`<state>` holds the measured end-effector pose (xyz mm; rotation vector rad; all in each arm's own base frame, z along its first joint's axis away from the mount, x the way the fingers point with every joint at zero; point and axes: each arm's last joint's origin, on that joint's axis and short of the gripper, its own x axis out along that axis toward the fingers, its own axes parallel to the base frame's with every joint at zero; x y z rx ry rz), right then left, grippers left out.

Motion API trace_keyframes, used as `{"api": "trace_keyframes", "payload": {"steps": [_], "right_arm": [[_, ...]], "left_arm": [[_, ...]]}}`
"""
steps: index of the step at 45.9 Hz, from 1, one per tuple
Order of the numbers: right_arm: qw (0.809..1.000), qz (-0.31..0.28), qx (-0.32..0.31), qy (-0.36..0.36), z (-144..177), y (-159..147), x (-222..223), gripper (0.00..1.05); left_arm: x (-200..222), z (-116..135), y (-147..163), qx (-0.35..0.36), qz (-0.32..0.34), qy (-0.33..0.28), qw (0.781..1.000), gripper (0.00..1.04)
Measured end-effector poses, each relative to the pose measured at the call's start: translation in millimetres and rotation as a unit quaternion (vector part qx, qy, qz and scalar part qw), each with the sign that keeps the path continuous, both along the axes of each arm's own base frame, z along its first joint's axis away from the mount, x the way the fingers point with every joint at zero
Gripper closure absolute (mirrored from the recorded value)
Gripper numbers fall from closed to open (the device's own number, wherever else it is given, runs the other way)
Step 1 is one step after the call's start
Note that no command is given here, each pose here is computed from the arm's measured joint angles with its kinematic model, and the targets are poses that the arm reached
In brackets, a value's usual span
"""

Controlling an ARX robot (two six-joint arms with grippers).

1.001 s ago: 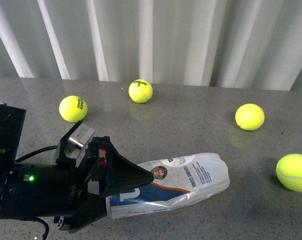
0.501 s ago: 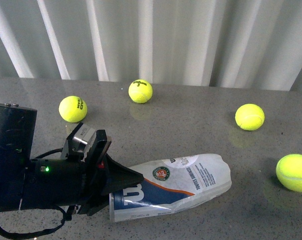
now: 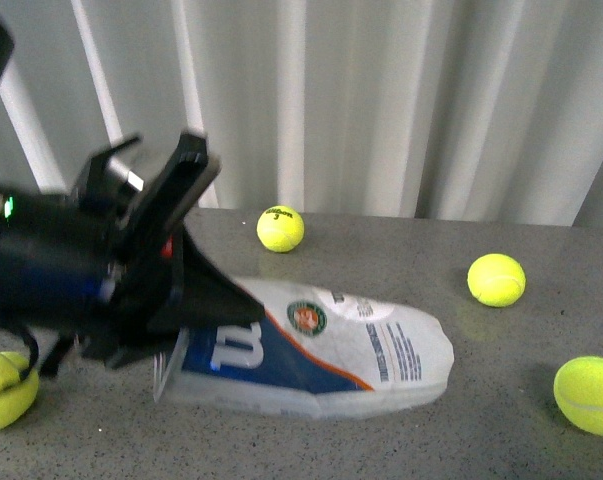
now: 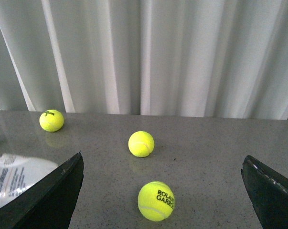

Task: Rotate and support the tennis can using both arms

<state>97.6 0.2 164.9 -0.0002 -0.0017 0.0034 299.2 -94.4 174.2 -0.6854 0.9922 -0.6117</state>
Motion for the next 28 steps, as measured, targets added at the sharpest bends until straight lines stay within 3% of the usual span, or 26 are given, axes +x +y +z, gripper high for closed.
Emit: {"api": "trace_keyframes", "payload": {"steps": [4,6,10,13,22,28], "right_arm": [[1.000,0.000,0.000,0.000,0.0,0.0,0.0,0.07],[1.000,0.000,0.000,0.000,0.0,0.0,0.0,0.07],[1.000,0.000,0.000,0.000,0.0,0.0,0.0,0.07],[1.000,0.000,0.000,0.000,0.0,0.0,0.0,0.07],[1.000,0.000,0.000,0.000,0.0,0.0,0.0,0.07],[1.000,0.000,0.000,0.000,0.0,0.0,0.0,0.07]], "left_arm": [[7.9,48.9,-11.5,0.117,-0.040,-0.051,0.991,1.01],[11.5,67.2,-17.1,0.191,-0.067,-0.073,0.977,1.01],[18.8,90.7,-27.1,0.294,-0.108,-0.091,0.945,1.01],[28.5,110.2,-38.3,0.380,-0.149,-0.116,0.905,1.01],[45.5,139.1,-62.6,0.489,-0.201,-0.162,0.833,1.01],[49.5,136.4,-81.5,0.519,-0.240,-0.167,0.803,1.01]]}}
